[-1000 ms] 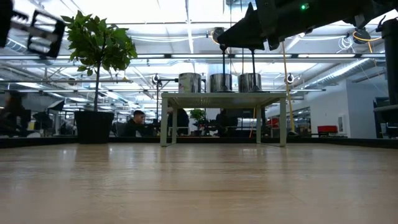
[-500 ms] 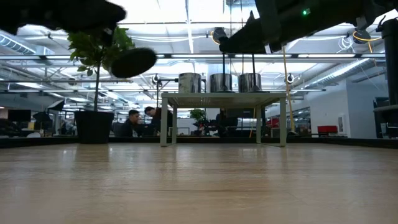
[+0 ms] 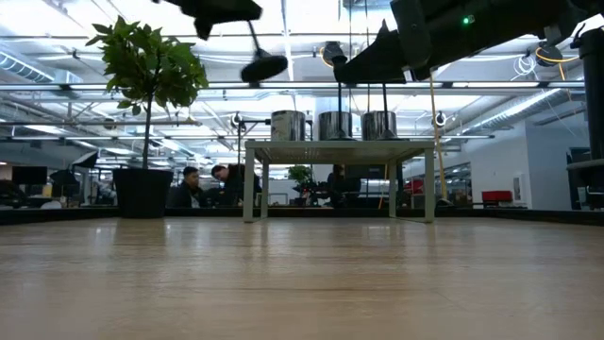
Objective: Pick & Place candle stick holders
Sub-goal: Put the black candle holder on the shelf aligned with the other black candle holder
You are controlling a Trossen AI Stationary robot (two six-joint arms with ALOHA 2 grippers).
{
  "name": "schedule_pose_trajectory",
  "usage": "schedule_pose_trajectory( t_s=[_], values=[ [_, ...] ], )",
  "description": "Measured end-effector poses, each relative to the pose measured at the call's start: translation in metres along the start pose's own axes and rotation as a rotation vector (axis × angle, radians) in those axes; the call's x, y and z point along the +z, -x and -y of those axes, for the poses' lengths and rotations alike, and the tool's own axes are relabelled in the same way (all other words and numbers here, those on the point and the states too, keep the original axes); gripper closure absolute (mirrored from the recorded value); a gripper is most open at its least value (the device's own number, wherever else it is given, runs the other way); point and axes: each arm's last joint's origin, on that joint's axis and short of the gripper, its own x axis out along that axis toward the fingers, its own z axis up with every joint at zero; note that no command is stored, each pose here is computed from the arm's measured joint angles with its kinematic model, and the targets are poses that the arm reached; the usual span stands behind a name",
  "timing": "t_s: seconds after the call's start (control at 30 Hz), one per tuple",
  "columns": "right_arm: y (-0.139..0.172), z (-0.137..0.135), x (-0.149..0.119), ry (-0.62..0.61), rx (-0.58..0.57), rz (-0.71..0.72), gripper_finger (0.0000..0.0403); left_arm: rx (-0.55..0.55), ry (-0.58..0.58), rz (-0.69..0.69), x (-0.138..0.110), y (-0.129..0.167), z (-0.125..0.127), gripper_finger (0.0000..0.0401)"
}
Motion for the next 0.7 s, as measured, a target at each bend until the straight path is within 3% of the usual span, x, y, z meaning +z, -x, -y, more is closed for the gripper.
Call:
schedule_pose_trajectory(
  t_s=[0.37, 0.7],
  values=[
    [0.0, 0.0, -0.001, -0.01, 0.0, -0.009, 0.0273, 0.134, 0.072, -0.122, 0.002, -0.069, -0.077, 0.0389],
    [0.0, 0.0, -0.008, -0.032, 0.001, -0.062, 0.0273, 0.244, 0.14, -0.255, -0.013, -0.088, -0.121, 0.0387]
  ],
)
